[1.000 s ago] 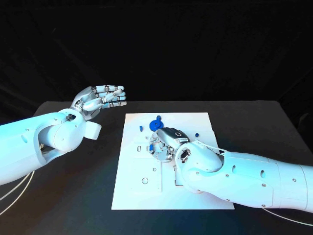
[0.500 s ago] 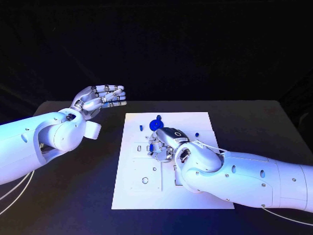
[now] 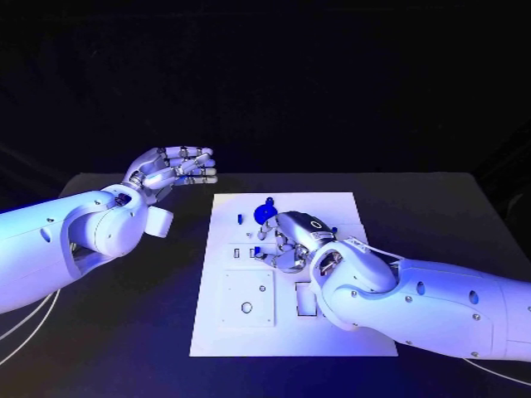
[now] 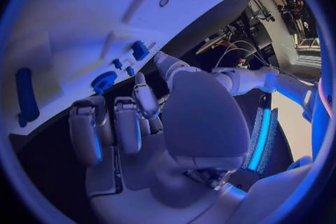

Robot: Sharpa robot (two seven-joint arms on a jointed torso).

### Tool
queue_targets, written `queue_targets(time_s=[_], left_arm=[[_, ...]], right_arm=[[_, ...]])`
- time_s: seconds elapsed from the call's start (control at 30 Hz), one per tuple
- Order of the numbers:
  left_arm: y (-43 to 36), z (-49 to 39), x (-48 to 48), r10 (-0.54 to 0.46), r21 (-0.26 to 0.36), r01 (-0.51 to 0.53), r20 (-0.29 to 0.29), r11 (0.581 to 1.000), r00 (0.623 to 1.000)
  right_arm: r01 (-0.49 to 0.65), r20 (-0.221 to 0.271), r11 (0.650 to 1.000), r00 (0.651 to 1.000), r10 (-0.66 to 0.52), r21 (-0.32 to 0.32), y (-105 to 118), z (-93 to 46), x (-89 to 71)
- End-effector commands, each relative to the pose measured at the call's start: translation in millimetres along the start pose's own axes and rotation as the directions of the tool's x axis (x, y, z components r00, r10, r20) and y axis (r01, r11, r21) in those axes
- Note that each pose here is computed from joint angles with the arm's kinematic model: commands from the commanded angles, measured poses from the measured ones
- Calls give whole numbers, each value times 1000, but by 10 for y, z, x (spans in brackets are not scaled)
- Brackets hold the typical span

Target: Assemble the parts on the task board

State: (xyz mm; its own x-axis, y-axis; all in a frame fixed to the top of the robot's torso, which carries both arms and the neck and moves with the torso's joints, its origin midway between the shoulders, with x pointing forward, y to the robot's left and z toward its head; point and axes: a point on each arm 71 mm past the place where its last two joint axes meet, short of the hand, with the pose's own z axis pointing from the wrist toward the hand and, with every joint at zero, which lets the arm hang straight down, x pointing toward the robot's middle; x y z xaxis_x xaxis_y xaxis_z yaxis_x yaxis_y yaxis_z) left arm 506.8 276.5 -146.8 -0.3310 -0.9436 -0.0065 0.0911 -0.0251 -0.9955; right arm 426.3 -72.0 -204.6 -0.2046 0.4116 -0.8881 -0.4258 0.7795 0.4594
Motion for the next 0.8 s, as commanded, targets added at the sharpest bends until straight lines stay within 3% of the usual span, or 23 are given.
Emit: queue_targets(time_s=[0.03, 0.2, 0.4, 0.6, 0.8], left_arm=[[27, 11, 48, 87, -41, -89, -31, 995, 996], [144, 10, 98, 215, -193, -231, -98, 954, 972], [277, -41, 235, 370, -340, -461, -299, 820, 880], [276, -22, 431, 493, -362, -667, -465, 652, 735], [263, 79, 590, 564, -344, -776, -541, 528, 623]], right_arm=[[-197, -16, 978, 980, 197, -70, 17, -29, -139], [-324, -40, 946, 946, 323, -16, -113, -105, -363], [-412, -22, 910, 910, 413, 54, -309, -237, -658], [-424, 14, 901, 905, 424, 92, -510, -304, -893], [-401, 52, 906, 916, 397, 135, -722, -272, -1017]])
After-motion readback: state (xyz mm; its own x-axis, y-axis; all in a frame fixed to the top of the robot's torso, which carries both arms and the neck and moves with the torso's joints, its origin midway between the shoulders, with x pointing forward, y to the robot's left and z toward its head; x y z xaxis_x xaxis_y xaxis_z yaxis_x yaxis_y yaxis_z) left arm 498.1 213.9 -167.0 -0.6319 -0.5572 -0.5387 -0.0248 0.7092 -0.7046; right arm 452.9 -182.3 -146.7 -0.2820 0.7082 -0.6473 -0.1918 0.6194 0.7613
